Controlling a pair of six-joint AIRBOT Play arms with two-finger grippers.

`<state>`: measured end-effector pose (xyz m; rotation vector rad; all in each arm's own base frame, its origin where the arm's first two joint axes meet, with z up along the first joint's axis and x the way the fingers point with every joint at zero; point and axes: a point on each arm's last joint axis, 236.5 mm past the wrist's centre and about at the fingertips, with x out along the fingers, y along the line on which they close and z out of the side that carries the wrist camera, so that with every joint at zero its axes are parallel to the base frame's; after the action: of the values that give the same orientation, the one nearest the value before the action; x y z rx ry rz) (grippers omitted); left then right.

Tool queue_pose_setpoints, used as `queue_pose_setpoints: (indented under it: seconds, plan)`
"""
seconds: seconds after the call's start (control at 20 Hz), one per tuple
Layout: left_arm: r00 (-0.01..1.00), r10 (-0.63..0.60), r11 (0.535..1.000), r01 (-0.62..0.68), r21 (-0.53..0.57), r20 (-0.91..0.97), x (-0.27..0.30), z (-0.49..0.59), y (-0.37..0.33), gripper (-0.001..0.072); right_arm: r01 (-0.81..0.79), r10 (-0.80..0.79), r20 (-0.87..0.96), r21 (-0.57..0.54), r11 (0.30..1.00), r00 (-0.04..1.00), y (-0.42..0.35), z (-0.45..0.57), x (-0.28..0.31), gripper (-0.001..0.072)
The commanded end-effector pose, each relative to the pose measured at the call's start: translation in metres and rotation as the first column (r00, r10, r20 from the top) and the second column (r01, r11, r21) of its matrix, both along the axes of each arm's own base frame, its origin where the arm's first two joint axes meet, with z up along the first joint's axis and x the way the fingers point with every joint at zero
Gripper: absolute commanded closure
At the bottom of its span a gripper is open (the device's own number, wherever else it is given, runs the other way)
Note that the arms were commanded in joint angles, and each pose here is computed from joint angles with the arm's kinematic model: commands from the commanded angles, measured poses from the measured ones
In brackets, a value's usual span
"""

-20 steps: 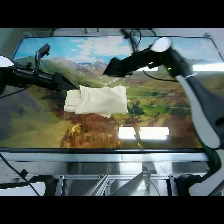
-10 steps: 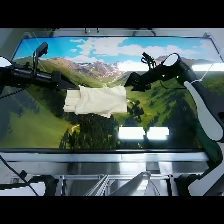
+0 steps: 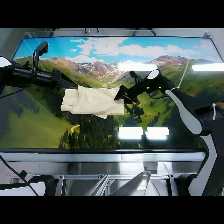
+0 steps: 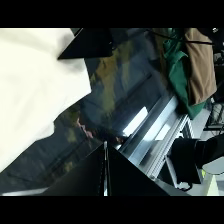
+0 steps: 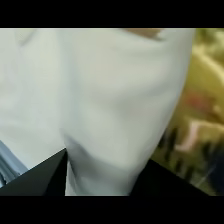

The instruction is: Fold the shirts.

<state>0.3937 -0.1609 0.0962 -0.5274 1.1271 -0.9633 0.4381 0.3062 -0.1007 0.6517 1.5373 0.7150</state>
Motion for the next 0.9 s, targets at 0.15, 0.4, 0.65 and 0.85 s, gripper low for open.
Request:
queue_pose_setpoints:
  seconds: [0.15, 0.4, 0.65, 0.85]
  plan:
    - [1.0, -0.004, 1.0, 0.004, 0.0, -0.001, -0.001, 0.0, 0.0, 0.069, -0.027, 0.007, 0.085, 0.234, 0.972, 0.996, 0.045, 0.06, 0.004, 0.0692]
    - [0.999, -0.039, 0.999, 0.039, -0.002, 0.001, -0.008, 0.001, -0.001, 0.069, 0.112, -0.179, 0.325, 0.214, 0.97, 0.928, -0.043, 0.198, 0.061, 0.0692]
    - [0.999, -0.051, 0.999, 0.051, 0.0, 0.02, -0.008, 0.001, -0.001, 0.069, 0.595, -0.535, 0.514, 0.057, 0.802, 0.671, -0.27, 0.325, 0.059, 0.0693]
    - [0.997, -0.069, 0.998, 0.069, -0.002, 0.022, -0.011, 0.001, -0.002, 0.0689, 0.861, -0.719, 0.474, -0.297, 0.413, 0.508, -0.448, 0.317, -0.054, 0.0692]
